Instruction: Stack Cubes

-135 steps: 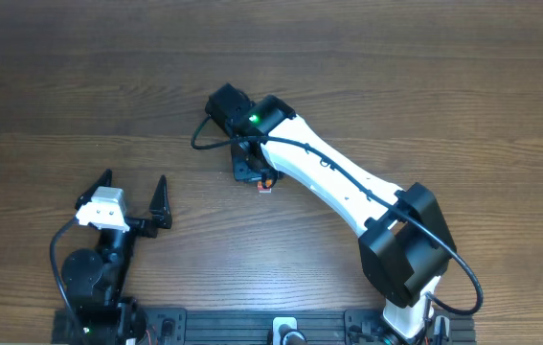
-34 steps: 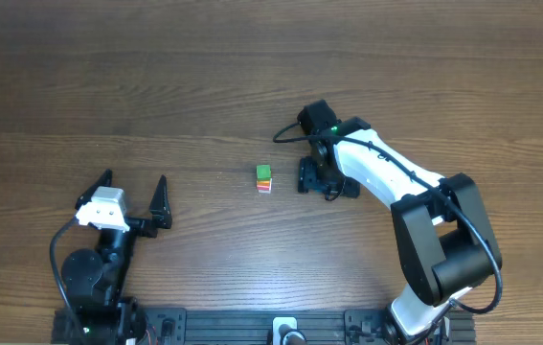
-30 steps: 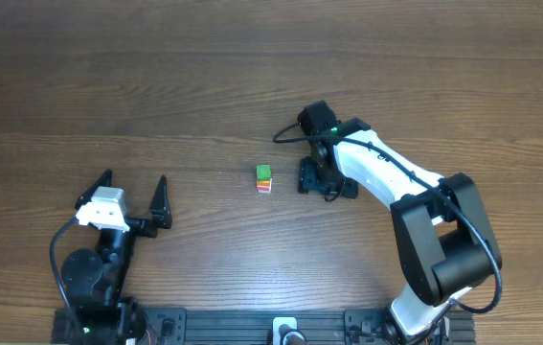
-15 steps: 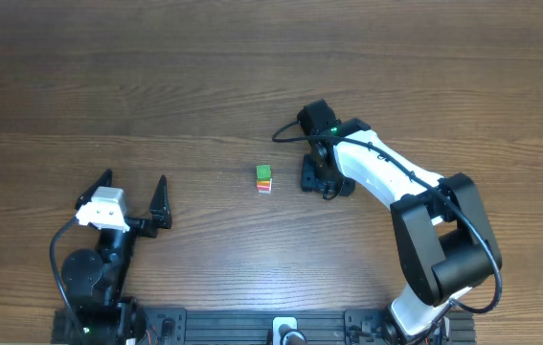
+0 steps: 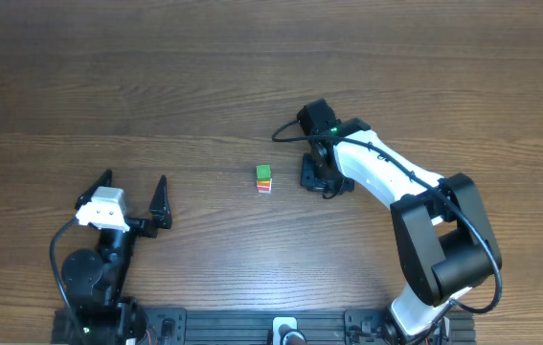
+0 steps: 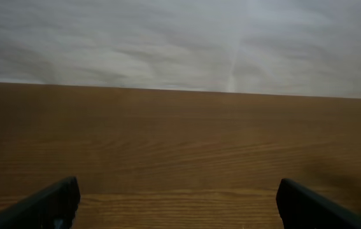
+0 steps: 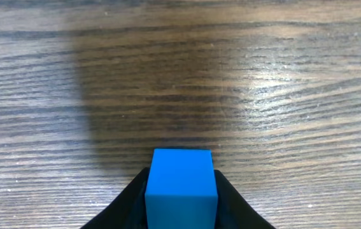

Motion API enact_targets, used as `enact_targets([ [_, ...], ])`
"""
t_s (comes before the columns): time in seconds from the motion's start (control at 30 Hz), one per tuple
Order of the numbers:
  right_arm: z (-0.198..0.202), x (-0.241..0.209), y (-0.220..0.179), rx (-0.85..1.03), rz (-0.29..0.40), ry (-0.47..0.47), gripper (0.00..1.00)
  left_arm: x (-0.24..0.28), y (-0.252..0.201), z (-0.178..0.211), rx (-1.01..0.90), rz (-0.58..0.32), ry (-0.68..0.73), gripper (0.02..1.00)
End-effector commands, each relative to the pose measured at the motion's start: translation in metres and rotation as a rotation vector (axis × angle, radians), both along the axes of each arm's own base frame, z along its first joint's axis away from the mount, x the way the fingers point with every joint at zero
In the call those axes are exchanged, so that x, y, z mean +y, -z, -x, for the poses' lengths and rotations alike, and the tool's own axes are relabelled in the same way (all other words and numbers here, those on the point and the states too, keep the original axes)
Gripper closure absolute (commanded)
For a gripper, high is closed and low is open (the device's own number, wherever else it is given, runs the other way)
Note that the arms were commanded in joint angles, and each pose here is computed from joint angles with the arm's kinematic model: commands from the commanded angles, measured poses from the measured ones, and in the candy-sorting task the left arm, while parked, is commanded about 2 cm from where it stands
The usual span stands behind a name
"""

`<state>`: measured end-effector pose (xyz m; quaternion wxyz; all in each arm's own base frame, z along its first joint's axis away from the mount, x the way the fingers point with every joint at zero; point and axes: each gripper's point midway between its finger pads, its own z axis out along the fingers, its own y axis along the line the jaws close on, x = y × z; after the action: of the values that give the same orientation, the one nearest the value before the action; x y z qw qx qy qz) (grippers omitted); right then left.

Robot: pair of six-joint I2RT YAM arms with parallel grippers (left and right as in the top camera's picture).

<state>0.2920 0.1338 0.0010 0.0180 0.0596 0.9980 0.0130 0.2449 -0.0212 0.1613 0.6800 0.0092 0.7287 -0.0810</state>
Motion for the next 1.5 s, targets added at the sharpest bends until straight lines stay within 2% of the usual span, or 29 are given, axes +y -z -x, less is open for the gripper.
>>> enact_targets([
  [0.03, 0.004, 0.001, 0.005, 0.015, 0.001, -0.006, 0.785, -0.001, 0.001, 0.000, -0.005, -0.013, 0.007, 0.020],
  [0.23, 0.002, 0.002, -0.001, 0.000, -0.005, -0.007, 0.803, -0.001, 0.001, 0.000, -0.005, -0.013, 0.007, 0.020],
  [0.37, 0.001, 0.004, -0.022, -0.032, -0.014, -0.015, 0.803, -0.001, 0.001, 0.000, -0.005, -0.013, 0.007, 0.020],
  [0.47, -0.002, 0.005, -0.051, -0.087, -0.015, -0.026, 0.807, -0.001, 0.001, 0.000, -0.005, -0.013, 0.007, 0.018],
  [0.63, -0.004, 0.009, -0.120, -0.207, -0.010, -0.056, 0.807, -0.001, 0.001, 0.000, -0.005, -0.013, 0.007, 0.020],
  [0.77, 0.003, 0.027, -0.171, -0.276, -0.018, -0.119, 0.803, -0.001, 0.001, 0.000, -0.005, -0.013, 0.007, 0.020],
  [0.9, 0.011, 0.056, -0.196, -0.300, -0.028, -0.192, 0.807, -0.001, 0.001, 0.000, -0.005, -0.013, 0.007, 0.020],
  [1.17, 0.002, 0.087, -0.179, -0.207, 0.017, -0.229, 0.818, -0.001, 0.001, 0.000, -0.005, -0.013, 0.007, 0.020],
  [1.5, 0.003, 0.106, -0.144, -0.106, 0.018, -0.233, 0.814, -0.001, 0.001, 0.000, -0.005, -0.013, 0.007, 0.018],
])
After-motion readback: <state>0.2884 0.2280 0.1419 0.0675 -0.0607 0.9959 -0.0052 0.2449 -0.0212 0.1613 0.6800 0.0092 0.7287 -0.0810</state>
